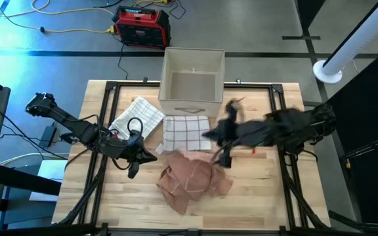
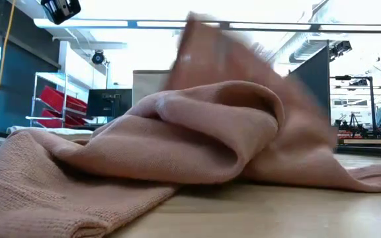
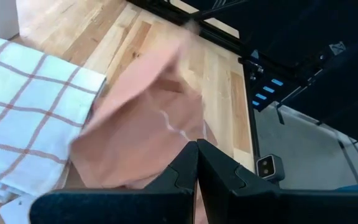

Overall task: Fold towel
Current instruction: Fold the brown towel

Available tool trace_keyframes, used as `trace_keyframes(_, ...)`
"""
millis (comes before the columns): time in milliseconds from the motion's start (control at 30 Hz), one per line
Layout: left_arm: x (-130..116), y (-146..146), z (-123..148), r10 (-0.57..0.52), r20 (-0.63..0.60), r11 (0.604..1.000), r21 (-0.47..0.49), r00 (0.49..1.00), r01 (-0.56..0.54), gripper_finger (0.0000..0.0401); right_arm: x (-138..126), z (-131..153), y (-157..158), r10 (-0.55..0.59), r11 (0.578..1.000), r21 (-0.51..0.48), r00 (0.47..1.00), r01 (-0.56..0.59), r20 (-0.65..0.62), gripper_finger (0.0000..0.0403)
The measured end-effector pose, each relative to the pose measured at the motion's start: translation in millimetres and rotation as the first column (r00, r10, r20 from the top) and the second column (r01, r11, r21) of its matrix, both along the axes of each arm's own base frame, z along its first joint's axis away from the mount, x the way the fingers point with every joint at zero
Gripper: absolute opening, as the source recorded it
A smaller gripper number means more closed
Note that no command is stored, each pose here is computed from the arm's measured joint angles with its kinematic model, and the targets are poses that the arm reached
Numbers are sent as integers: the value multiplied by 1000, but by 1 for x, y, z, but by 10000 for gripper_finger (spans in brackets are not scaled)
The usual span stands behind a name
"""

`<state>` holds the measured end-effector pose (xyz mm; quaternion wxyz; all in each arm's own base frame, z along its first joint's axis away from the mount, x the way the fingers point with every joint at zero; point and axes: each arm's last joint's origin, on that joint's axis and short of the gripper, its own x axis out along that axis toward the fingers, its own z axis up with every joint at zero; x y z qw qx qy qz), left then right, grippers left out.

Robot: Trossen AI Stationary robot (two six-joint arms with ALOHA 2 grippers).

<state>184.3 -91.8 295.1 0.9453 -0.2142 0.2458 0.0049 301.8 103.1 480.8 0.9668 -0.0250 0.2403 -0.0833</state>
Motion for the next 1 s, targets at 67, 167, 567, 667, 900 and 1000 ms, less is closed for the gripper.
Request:
trace_keyframes(67, 0, 0, -1, 1, -6, 1000, 4, 1000, -1, 0, -10, 22, -5, -25, 999, -20, 997, 27, 79, 0)
trace_keyframes(167, -1, 1, -1, 7, -12, 1000, 7, 1000, -7, 0, -21, 41, -12, -52, 999, -4, 989, 53, 138, 0)
trace_keyframes(567, 12, 2, -7, -5, -23, 1000, 18, 1000, 6, 0, -29, -52, 2, -54, 958, 213, 851, 191, -522, 0)
trace_keyframes(667, 25, 4, -19, -44, -94, 999, 24, 995, 46, 0, -18, -84, 16, -13, 961, 222, 825, 167, -565, 0)
trace_keyframes(900, 37, 3, -35, -125, -185, 992, -12, 975, 125, 0, 17, -171, 22, 57, 960, 263, 849, 99, -526, 24)
trace_keyframes(1000, 35, 2, -37, -153, -215, 988, -15, 965, 153, 0, 31, -203, 16, 60, 971, 234, 902, 46, -427, 62)
